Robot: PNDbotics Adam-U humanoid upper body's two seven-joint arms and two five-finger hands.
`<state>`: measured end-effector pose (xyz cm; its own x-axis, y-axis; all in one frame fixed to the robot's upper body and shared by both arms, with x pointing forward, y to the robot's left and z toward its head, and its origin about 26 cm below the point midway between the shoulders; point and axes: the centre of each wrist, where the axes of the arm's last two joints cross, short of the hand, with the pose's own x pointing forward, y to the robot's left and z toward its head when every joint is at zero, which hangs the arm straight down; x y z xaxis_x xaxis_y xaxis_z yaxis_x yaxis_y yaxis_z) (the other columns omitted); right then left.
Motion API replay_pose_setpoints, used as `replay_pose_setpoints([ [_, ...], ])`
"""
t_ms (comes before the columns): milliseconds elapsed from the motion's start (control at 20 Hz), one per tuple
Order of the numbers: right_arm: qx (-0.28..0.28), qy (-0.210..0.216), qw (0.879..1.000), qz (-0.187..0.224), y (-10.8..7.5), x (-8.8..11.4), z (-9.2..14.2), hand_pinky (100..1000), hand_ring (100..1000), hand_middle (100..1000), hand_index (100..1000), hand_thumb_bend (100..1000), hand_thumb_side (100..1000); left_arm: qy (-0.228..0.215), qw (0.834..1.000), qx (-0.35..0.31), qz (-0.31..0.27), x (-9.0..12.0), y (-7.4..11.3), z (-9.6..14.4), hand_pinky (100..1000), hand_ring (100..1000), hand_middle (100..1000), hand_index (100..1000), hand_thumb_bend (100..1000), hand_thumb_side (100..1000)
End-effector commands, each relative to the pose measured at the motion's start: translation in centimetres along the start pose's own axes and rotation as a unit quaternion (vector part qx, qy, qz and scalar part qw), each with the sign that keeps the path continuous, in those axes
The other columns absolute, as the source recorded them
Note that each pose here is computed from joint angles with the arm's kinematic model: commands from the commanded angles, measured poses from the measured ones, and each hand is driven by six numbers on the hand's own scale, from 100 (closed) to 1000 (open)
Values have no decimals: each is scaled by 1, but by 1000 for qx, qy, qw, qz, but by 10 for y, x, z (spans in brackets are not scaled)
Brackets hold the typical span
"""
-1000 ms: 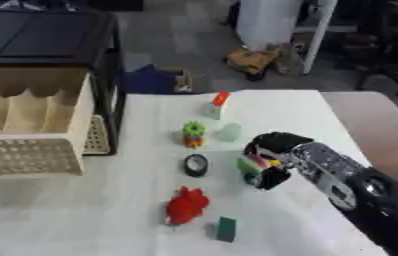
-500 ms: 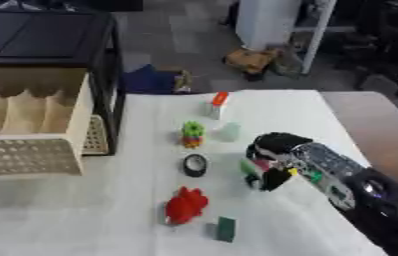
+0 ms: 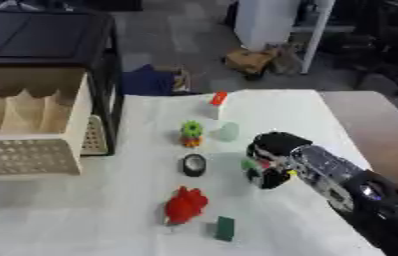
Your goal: Pick up objects from table and place into drawer.
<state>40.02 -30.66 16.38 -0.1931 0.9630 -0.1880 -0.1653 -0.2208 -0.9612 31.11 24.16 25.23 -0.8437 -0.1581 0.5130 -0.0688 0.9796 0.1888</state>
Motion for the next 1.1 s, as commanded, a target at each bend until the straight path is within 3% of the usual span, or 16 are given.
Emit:
replay_pose_setpoints([
  [50, -28, 12, 1000, 2, -10, -9, 4, 349, 556, 512, 565, 100, 325, -11, 1000, 2, 2, 5, 2, -4, 600, 542, 655, 882, 100, 1000],
  [250, -42, 14, 999, -18, -13, -7, 4, 337, 548, 495, 496, 100, 340, -11, 1000, 3, 4, 5, 2, -4, 599, 542, 655, 882, 100, 1000],
  [500, -70, 10, 997, -28, -21, -2, 8, 316, 533, 482, 471, 100, 369, -11, 1000, 3, 6, 5, 2, -4, 599, 543, 654, 881, 100, 1000],
  [1100, -167, -11, 985, -34, -57, 14, 23, 287, 502, 469, 430, 100, 406, -9, 1000, 5, 10, 5, 3, -4, 599, 545, 655, 881, 100, 1000],
])
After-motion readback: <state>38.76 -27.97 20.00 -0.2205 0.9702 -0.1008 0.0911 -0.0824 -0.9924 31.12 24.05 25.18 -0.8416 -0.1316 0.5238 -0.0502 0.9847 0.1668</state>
